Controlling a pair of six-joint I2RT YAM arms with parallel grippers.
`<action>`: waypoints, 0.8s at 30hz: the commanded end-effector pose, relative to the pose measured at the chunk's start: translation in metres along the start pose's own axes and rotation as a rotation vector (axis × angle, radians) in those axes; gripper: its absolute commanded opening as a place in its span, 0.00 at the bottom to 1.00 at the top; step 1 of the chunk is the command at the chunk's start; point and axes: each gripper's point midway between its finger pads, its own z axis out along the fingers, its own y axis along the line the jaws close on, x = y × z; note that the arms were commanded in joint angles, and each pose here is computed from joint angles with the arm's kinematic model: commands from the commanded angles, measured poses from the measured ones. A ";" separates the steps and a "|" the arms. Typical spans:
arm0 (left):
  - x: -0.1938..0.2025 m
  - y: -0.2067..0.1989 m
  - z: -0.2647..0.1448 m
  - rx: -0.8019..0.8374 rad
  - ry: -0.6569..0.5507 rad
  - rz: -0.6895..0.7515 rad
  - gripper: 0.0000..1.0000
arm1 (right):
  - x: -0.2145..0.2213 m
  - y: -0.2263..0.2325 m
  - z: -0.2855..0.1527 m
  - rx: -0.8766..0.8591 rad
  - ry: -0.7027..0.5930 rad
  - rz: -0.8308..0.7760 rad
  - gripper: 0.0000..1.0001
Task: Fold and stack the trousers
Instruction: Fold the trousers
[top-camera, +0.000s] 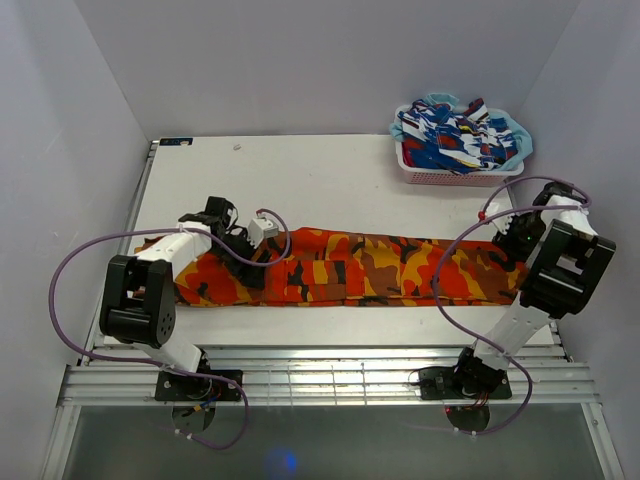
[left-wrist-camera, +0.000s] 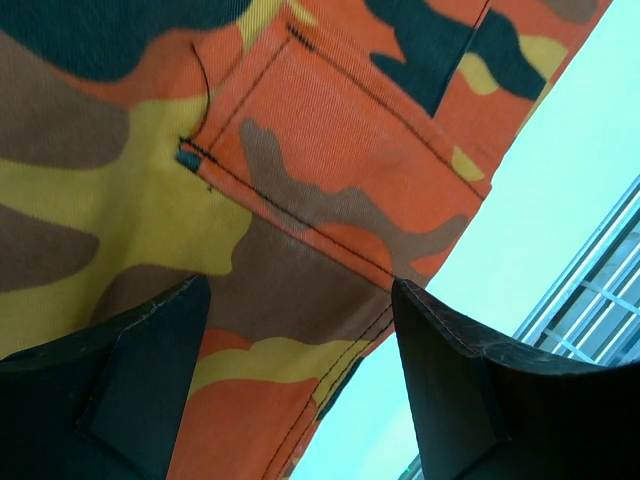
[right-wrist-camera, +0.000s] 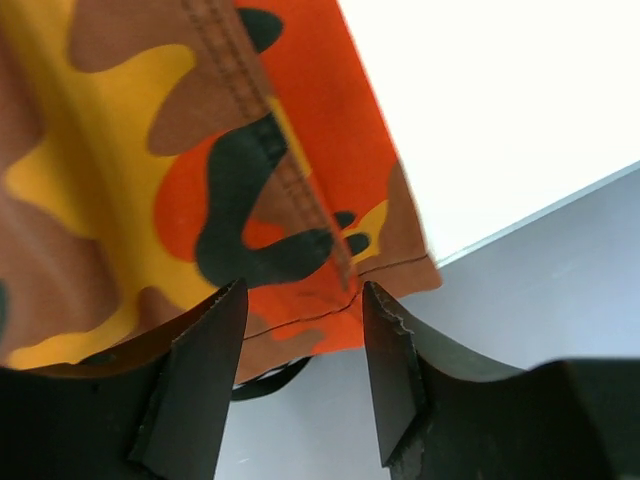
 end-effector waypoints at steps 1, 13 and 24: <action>0.009 -0.002 -0.005 -0.015 0.007 -0.003 0.84 | -0.003 -0.025 0.000 0.047 0.029 -0.079 0.54; 0.030 0.014 -0.007 -0.055 0.028 -0.058 0.84 | 0.000 -0.010 0.018 -0.073 0.109 -0.138 0.10; 0.033 0.019 -0.005 -0.058 0.032 -0.064 0.84 | -0.022 -0.064 -0.034 0.069 0.077 -0.181 0.08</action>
